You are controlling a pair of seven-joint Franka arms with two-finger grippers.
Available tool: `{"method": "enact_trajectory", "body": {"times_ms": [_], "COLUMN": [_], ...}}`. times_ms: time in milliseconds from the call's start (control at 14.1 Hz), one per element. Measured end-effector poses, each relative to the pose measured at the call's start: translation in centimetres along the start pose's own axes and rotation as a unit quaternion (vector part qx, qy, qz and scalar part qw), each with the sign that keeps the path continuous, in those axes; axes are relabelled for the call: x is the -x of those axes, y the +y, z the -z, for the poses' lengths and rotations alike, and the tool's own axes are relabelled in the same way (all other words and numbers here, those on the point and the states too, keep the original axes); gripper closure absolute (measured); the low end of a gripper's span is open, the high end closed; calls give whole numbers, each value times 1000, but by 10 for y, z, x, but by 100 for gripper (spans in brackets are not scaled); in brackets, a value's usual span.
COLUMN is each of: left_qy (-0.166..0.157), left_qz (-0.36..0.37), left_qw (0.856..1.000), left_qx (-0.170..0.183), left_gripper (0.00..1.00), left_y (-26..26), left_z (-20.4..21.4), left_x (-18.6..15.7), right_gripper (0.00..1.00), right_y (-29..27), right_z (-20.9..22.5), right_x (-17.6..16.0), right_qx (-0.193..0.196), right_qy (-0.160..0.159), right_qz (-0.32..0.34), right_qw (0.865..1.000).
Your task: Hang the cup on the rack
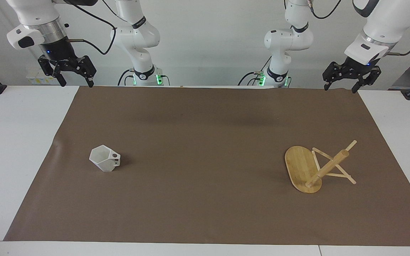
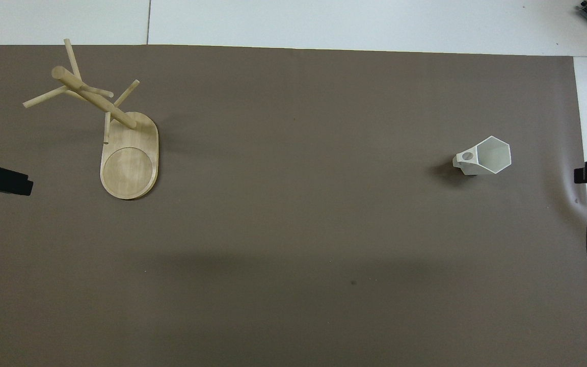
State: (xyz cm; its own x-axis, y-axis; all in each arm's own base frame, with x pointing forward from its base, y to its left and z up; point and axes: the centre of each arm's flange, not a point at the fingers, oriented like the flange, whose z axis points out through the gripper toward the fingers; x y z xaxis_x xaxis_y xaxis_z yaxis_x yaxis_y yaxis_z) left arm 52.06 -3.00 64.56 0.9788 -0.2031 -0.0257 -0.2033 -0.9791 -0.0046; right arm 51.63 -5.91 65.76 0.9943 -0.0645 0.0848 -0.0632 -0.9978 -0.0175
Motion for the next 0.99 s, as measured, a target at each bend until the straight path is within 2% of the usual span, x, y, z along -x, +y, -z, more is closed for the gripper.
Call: {"method": "enact_trajectory", "body": {"times_ms": [993], "left_qy": [0], "left_qz": [0], "left_qw": [1000], "left_qx": [0], "left_gripper": [0], "left_y": [1], "left_z": [0], "left_x": [0], "right_gripper": [0], "right_y": [-3], "right_z": [-10], "right_x": [-1], "right_qx": [0], "right_qy": [-2], "right_qz": [11], "right_qw": [1000]}}
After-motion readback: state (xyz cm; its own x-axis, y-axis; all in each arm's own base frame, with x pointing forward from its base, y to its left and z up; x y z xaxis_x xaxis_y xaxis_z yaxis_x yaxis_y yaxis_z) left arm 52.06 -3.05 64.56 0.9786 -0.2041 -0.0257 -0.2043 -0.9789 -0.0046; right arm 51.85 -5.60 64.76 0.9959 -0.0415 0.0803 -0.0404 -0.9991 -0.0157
